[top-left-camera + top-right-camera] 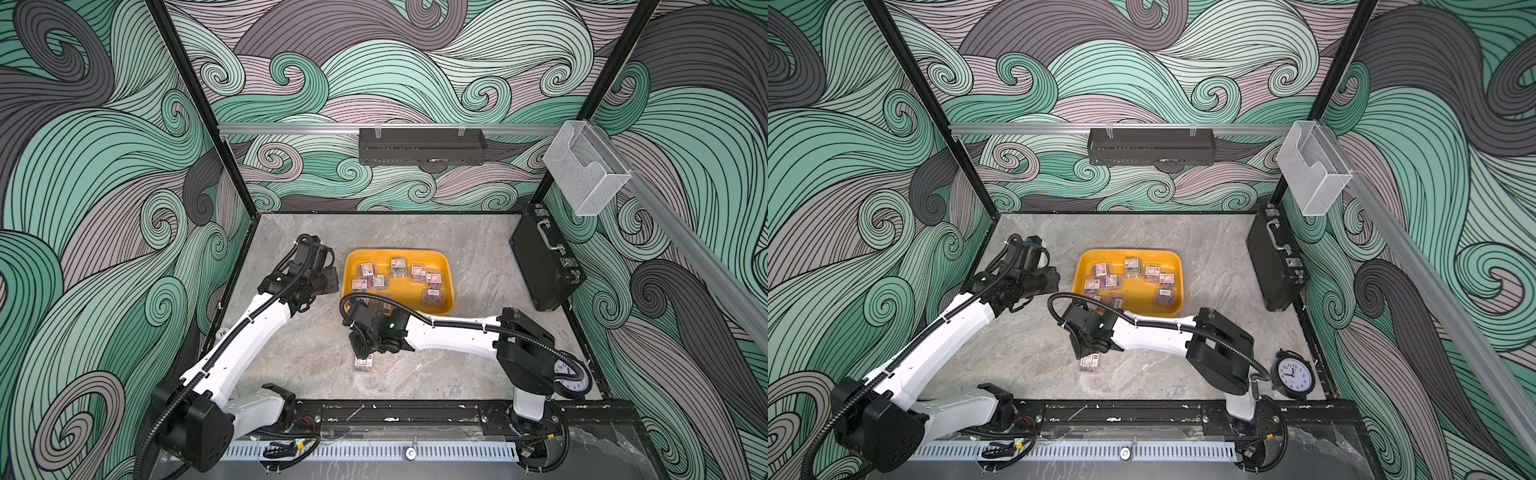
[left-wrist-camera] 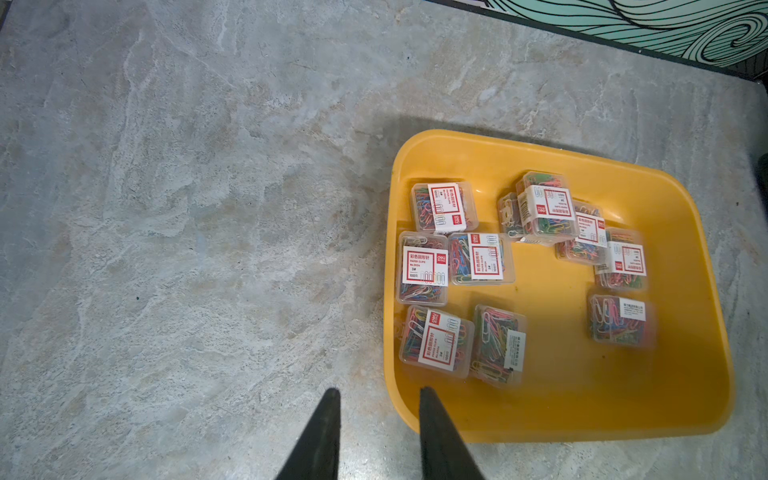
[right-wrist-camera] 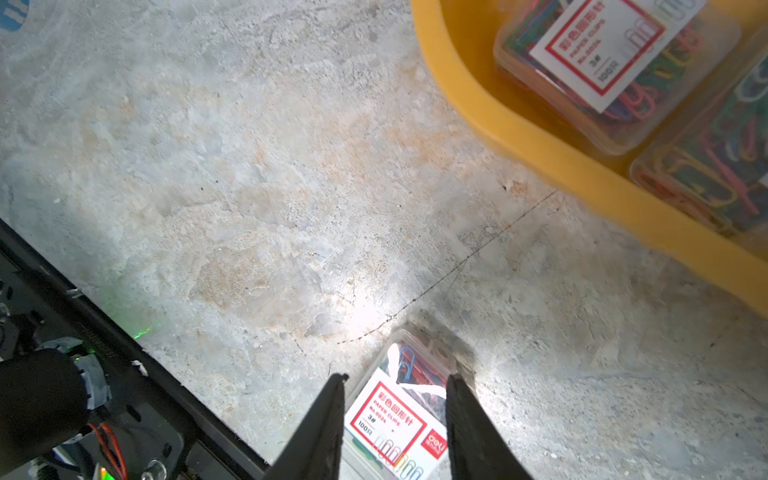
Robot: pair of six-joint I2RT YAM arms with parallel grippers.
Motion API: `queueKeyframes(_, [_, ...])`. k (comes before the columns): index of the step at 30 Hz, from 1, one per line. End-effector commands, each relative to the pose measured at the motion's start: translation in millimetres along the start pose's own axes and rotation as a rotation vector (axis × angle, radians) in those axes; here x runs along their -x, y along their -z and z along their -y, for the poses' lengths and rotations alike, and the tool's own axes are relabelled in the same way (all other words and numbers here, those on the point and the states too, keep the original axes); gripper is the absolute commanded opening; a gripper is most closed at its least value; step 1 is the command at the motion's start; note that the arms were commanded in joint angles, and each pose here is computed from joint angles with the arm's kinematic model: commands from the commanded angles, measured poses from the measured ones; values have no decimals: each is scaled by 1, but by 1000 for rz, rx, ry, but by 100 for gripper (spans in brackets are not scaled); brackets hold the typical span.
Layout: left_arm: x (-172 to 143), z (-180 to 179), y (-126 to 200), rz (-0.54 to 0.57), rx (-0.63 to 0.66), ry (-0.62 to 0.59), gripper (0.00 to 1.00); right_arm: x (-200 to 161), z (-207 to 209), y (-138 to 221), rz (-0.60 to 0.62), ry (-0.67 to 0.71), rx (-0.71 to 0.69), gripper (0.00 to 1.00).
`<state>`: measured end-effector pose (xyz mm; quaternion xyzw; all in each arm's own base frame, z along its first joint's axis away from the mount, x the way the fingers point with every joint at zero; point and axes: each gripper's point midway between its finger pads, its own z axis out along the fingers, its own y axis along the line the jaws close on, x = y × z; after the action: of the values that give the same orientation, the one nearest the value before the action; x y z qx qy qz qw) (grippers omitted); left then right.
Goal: Take the paper clips out of the storage box
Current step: Place the boxed paper clips at the center of the board.
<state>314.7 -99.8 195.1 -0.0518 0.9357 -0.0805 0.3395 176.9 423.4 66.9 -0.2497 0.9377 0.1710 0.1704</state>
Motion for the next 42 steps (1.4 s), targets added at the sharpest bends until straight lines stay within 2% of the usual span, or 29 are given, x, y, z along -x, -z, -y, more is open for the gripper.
queueKeyframes(1, [2,-6,6,-8,30,-3,32,-2,8,-12,-20,23,-39,35])
queueKeyframes(6, [2,-7,7,-5,34,-3,32,-3,9,-21,-35,23,-40,27])
queueKeyframes(19, [0,-9,7,-7,39,-6,32,-11,-2,-27,-66,27,39,25])
queueKeyframes(30, [0,-8,7,-7,33,-2,32,-12,0,-24,-65,22,31,26])
queueKeyframes(42, [-1,-8,10,-3,31,-1,32,-11,8,-24,-72,2,1,33])
